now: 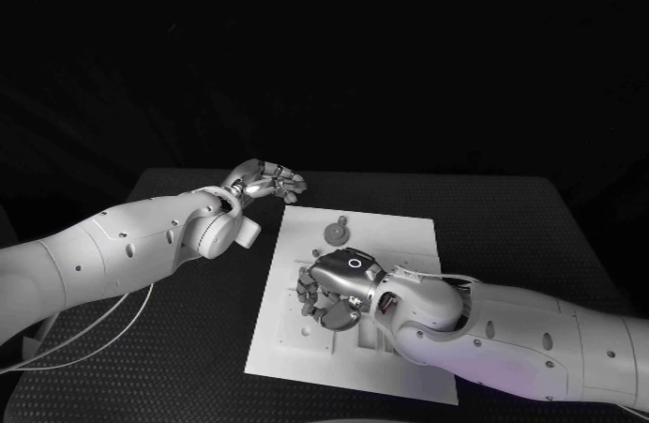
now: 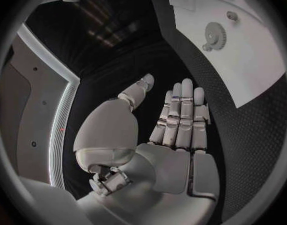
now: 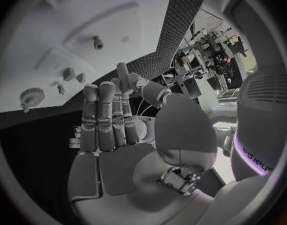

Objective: Assemble the parts on the task board

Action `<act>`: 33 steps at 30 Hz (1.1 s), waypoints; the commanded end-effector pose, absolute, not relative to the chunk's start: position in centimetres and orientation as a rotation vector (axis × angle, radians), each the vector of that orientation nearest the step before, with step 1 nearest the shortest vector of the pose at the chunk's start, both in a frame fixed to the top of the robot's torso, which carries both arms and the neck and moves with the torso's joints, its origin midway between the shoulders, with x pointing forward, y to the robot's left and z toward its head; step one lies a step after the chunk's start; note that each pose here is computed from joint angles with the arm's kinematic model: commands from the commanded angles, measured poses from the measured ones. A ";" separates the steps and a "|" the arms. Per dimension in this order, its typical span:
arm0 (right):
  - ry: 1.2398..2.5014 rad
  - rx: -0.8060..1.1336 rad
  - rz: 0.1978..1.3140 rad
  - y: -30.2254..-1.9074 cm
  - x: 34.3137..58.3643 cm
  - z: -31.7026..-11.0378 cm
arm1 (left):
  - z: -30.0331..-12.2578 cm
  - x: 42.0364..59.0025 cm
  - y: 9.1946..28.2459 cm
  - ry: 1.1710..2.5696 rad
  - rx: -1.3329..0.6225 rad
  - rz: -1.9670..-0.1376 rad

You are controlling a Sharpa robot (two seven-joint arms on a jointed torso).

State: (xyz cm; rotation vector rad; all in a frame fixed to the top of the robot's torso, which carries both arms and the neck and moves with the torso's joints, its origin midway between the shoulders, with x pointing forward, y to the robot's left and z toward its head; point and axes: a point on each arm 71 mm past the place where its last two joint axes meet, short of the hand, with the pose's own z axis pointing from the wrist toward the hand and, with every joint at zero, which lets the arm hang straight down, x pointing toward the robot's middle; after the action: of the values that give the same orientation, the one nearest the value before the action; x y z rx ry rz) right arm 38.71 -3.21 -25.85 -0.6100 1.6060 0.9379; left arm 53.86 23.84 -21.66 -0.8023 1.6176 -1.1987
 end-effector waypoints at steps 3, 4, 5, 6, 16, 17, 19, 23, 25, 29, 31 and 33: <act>1.635 -0.653 0.924 -2.6 38.3 -26.9 | -21.6 53.9 23.4 1.624 -0.800 -1.219; 1.640 -0.655 0.924 -2.6 38.2 -27.1 | -21.6 53.9 23.3 1.625 -0.799 -1.221; 1.645 -0.658 0.923 -2.5 38.1 -27.2 | -21.6 53.9 23.3 1.625 -0.798 -1.222; 1.645 -0.664 0.922 -2.4 38.1 -27.3 | -21.6 53.9 23.2 1.626 -0.798 -1.224; 1.668 -0.679 0.925 -2.0 37.6 -28.2 | -21.6 53.9 23.1 1.629 -0.797 -1.227; 1.669 -0.680 0.926 -1.9 37.5 -28.3 | -21.6 53.9 23.1 1.629 -0.797 -1.227; 1.672 -0.683 0.926 -1.9 37.5 -28.4 | -21.6 53.9 23.1 1.629 -0.797 -1.228; 1.684 -0.687 0.922 -1.9 37.5 -28.7 | -21.6 53.9 23.1 1.629 -0.797 -1.228; 1.691 -0.690 0.919 -1.9 37.5 -28.9 | -21.6 53.9 23.1 1.629 -0.797 -1.227; 1.699 -0.692 0.913 -2.0 37.5 -29.1 | -21.6 53.9 23.1 1.629 -0.797 -1.227; 1.702 -0.691 0.906 -2.1 37.6 -29.3 | -21.6 53.9 23.1 1.628 -0.797 -1.226; 1.702 -0.692 0.903 -2.1 37.7 -29.4 | -21.6 53.9 23.2 1.629 -0.797 -1.226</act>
State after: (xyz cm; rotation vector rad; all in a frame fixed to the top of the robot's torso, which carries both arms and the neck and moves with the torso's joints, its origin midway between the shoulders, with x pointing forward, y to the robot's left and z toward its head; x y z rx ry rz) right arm 37.79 -2.20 -29.21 -0.6680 1.6963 0.9104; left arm 53.89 23.35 -21.70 -0.7996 1.6259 -1.2074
